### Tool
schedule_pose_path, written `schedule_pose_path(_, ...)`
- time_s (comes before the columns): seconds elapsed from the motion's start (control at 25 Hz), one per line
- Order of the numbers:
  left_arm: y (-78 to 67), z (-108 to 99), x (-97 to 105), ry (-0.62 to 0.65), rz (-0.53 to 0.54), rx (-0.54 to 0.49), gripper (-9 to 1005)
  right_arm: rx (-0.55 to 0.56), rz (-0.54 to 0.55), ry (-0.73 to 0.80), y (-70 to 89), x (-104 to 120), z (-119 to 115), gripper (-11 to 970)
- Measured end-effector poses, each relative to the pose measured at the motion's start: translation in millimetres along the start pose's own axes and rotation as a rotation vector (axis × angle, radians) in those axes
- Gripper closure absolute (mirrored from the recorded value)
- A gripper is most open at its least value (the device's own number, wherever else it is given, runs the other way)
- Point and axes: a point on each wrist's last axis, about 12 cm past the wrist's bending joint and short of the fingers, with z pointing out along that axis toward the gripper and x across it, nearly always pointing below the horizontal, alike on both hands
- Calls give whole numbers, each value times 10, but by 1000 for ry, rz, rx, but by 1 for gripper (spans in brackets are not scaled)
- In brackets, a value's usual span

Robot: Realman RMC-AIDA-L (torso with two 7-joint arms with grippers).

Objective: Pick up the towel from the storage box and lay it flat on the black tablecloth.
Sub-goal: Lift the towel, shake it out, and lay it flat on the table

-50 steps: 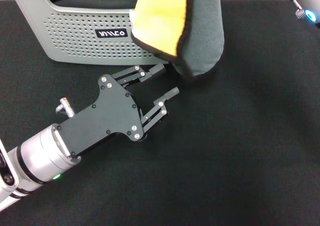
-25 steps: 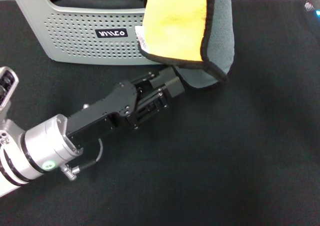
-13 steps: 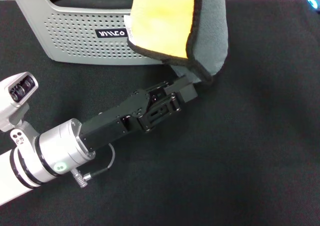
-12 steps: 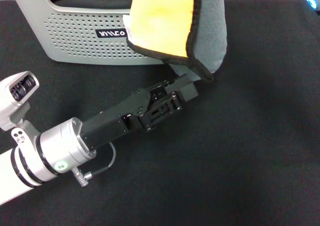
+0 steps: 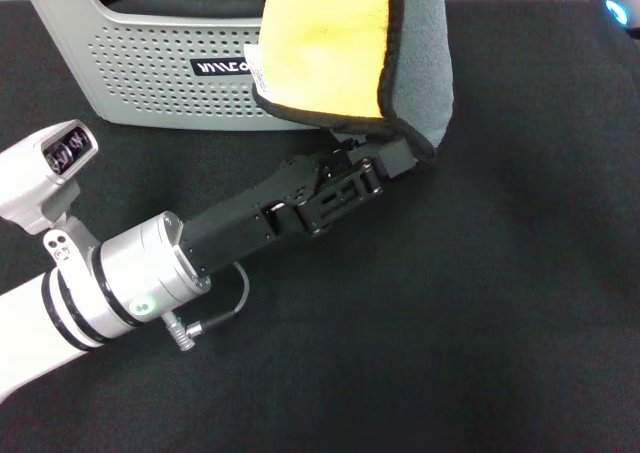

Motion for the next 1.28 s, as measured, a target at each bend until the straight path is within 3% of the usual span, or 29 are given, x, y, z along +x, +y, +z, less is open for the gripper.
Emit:
schedule_pose_path(1.04, -45, 92, -38, 9, -2, 71, 616, -5, 3, 19, -25, 92, 32, 916)
schedule_pose_path(1.28, -42, 85, -46, 6, 3, 70, 713, -2, -1, 19, -35, 90, 32, 915)
